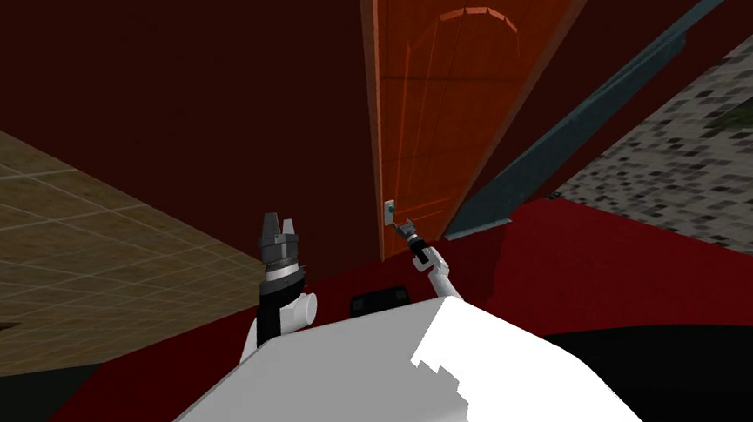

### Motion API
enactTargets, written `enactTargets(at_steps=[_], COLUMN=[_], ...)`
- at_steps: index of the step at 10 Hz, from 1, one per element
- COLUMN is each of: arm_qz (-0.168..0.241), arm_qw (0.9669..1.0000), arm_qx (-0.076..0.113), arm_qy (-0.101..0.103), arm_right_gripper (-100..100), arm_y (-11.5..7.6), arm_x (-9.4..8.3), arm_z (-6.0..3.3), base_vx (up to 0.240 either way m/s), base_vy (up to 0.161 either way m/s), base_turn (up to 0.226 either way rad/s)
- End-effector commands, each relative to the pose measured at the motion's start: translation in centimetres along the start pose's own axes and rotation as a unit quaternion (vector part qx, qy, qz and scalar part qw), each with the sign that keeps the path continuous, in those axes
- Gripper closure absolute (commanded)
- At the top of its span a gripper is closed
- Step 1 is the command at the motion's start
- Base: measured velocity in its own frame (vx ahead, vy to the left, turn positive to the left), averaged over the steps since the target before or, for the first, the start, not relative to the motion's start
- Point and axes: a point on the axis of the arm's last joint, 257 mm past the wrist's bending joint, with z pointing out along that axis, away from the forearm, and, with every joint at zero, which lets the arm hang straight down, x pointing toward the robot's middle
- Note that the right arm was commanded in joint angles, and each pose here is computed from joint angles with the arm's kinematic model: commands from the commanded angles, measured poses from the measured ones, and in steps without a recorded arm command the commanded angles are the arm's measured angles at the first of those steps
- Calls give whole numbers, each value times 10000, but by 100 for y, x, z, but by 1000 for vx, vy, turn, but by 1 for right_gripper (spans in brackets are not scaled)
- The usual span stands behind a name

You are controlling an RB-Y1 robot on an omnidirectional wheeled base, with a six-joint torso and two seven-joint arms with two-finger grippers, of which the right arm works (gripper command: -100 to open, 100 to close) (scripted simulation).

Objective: Pull the door open

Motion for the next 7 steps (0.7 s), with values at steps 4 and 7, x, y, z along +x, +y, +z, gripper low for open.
enactTargets(at_steps=[4,7], arm_qz=[13,48], arm_qw=[9997,9992], arm_qx=[242,398], arm_qy=[6,-18], arm_right_gripper=[-100,-100], arm_y=[-646,-1017], arm_x=[28,4], arm_z=[-148,-249], base_vx=[166,193], base_vy=[130,81], base_turn=[113,106])
